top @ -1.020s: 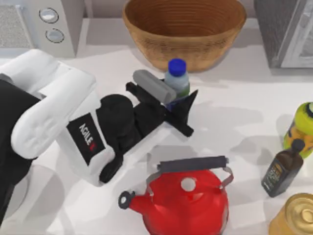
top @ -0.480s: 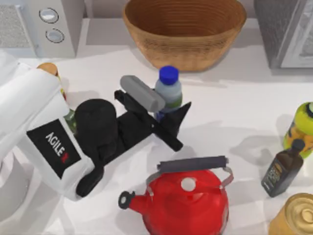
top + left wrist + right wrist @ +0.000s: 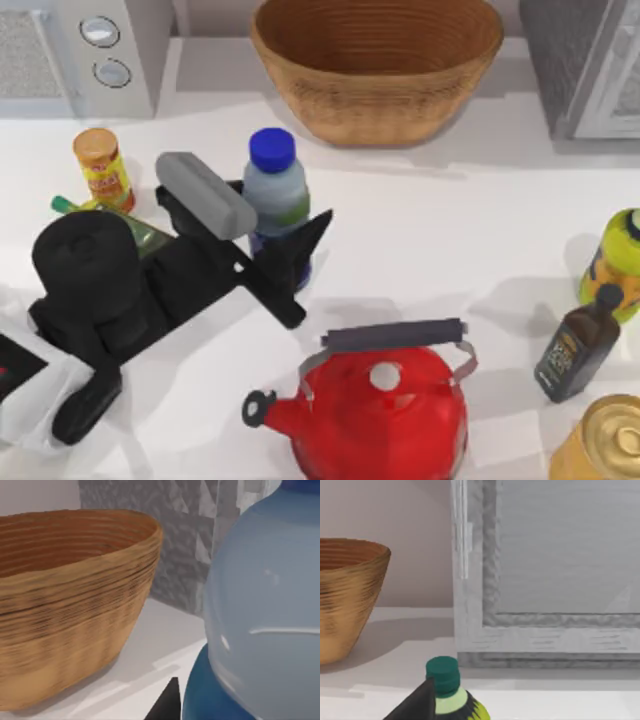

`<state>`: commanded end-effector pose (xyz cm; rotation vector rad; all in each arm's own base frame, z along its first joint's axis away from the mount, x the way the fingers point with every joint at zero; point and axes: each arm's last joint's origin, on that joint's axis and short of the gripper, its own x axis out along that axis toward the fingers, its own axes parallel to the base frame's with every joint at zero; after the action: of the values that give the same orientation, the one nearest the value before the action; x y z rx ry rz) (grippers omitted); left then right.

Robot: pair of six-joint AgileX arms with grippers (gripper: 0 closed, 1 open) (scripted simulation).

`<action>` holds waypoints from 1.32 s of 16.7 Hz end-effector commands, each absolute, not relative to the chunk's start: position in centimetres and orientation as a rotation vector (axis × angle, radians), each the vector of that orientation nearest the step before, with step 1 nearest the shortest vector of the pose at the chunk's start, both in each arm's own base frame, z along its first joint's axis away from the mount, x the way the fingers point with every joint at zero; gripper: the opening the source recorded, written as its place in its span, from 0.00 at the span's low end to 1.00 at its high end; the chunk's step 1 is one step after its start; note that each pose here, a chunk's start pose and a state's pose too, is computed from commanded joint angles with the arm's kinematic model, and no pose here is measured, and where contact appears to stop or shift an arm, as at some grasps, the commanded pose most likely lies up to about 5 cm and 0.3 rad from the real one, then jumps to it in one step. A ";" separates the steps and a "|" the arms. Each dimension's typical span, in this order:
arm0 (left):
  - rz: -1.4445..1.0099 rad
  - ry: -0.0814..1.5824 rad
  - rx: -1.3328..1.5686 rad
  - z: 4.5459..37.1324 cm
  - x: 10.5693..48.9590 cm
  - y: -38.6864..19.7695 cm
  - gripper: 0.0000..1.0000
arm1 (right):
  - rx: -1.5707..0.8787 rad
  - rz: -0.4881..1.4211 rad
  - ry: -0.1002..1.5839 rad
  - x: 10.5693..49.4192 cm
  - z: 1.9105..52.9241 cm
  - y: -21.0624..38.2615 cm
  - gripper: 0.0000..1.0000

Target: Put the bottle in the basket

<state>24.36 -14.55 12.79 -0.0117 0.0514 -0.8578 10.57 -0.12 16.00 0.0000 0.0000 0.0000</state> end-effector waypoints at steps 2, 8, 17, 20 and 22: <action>-0.828 0.017 -0.004 13.7 24.0 -13.2 0.00 | 0.000 0.000 0.000 10.6 16.0 -0.1 1.00; -0.807 0.007 0.001 13.9 23.9 -12.6 0.00 | 0.000 0.000 0.000 10.6 16.0 -0.1 1.00; -0.826 0.019 0.008 16.4 31.9 -16.4 0.00 | 0.000 0.000 0.000 10.6 16.0 -0.1 1.00; -0.818 -0.005 0.008 19.5 37.4 -18.4 0.00 | 0.000 0.000 0.000 10.6 16.0 -0.1 1.00; -0.813 -0.026 0.009 22.1 40.6 -19.5 0.00 | 0.000 0.000 0.000 10.6 16.0 -0.1 1.00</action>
<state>40.60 -19.49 22.14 0.0089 -0.0258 -0.8126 10.57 -0.12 16.00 0.0000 0.0000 0.0000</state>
